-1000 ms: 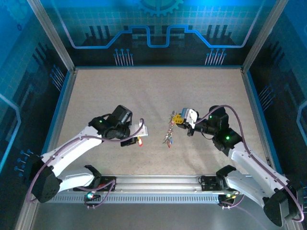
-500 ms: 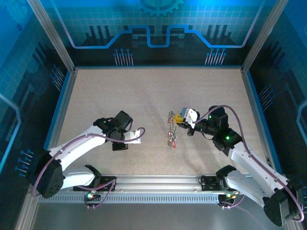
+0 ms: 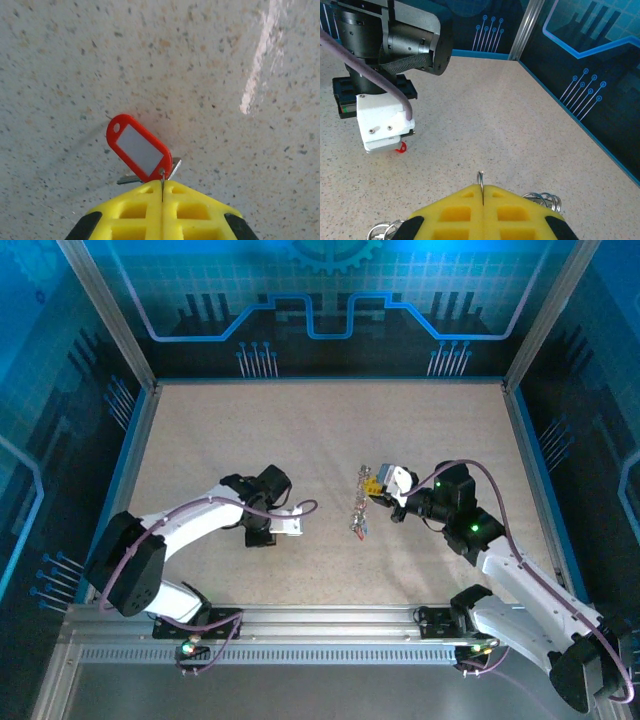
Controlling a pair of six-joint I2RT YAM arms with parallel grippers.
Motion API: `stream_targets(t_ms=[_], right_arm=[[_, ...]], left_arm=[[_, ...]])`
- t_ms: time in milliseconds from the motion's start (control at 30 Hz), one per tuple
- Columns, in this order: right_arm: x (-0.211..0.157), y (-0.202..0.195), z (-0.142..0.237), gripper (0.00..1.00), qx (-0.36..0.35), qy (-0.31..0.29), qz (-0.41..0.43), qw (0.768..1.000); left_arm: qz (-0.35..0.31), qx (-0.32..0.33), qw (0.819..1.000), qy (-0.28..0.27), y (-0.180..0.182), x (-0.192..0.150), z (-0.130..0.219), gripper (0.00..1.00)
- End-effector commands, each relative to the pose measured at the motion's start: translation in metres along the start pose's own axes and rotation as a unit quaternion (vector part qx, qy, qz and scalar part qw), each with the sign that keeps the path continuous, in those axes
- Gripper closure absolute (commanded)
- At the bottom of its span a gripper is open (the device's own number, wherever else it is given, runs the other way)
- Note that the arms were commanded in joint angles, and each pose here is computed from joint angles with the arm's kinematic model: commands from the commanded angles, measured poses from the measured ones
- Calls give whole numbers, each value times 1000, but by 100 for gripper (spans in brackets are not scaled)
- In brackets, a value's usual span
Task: Put the keys on the keyring
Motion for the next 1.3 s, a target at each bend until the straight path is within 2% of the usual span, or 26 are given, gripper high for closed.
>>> stream_targets(t_ms=[0,300,567,867,1033,1167,1267], right_arm=[[13,-4,4,100,-14,-19,22,999],[13,-4,6,100,-16,-17,25,999],[14,-4,7,100,-19,-18,27,999],[15,-4,6,100,-16,-23,26,999],[16,-4,8,100,-16,-22,27,999],[16,-3,9,100,-17,-23,27,999],[16,-4,8,100,-16,-25,26,999]], left_arm=[[8,-10,999,-35,4,14,5,100],[12,-15,999,-40,6,24,-1,100],[4,2,999,-32,-4,1,19,100],[-23,-15,999,28,-24,-36,31,100],[-26,-24,998,50,-27,-38,29,100],[-34,-7,995,95,-24,-45,24,100],[-39,-7,995,94,-25,-42,23,100]])
Point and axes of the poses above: each hand's point on the last joint's axis, 136 mm out from that joint toward the fingers, its own z axis back along the fingers, its own y axis along the line the jaws close on, x = y × z, the point moved 8 cm from there along z, back along the fingers, and after that the axes turned 13 degrees about z, right-handed, at the moved point
